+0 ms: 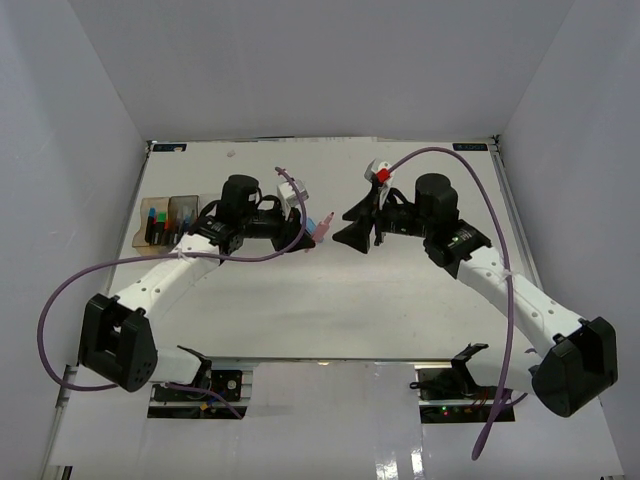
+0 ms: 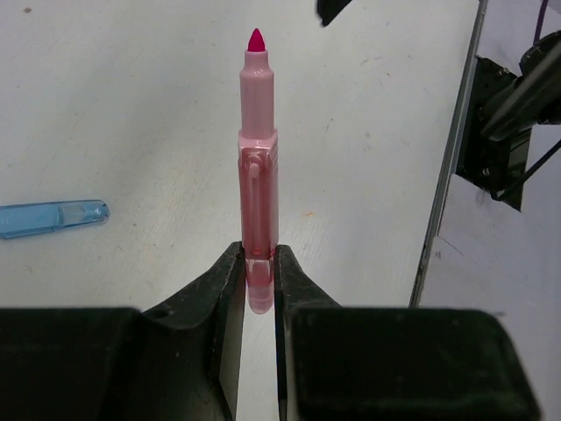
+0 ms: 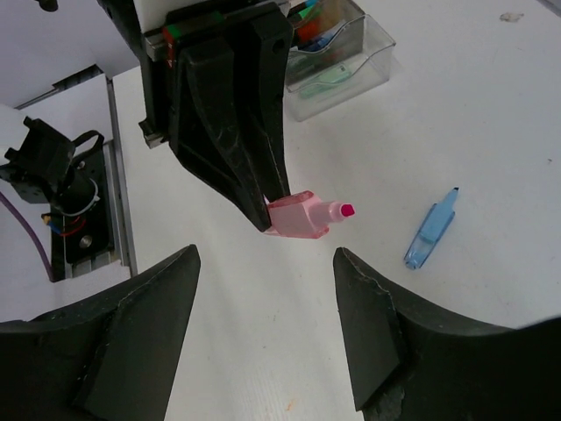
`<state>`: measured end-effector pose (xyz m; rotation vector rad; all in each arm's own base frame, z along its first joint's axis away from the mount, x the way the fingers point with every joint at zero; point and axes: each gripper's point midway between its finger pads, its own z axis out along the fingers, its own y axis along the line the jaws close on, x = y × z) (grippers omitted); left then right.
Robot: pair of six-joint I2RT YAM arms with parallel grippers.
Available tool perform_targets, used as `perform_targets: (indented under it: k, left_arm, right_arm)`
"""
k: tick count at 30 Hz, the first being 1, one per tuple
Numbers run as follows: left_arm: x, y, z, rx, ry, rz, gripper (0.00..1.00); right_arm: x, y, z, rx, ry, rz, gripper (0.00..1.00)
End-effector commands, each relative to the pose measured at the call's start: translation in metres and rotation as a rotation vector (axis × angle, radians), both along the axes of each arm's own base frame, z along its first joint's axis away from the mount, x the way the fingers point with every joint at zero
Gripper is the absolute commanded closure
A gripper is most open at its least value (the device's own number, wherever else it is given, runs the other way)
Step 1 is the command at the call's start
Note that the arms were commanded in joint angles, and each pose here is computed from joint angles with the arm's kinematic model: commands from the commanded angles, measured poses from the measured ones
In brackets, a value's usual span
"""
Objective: Sort the stationery into containers
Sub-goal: Close the pen cap on the pen.
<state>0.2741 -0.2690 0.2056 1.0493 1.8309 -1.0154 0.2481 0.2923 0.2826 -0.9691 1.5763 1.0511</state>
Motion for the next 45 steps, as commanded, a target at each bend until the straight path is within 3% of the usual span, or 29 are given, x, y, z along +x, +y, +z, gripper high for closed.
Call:
perform_targets:
  k: [1,14,45]
  left_arm:
    - [-0.024,-0.001,0.024,-0.046,-0.093,-0.124,0.99]
    - [-0.046,-0.001,0.025,-0.086,-0.094,-0.216,0.99]
    - [-0.058,-0.003,0.026,-0.112,-0.056,-0.27,0.99]
  right_arm:
    - [-0.008,0.005,0.002,-0.013,0.011,0.089,0.32]
    - [-0.025,0.015,0.004,-0.026,-0.019,0.283,0.37]
    - [-0.018,0.024,0.009,-0.015,-0.011,0.326,0.69]
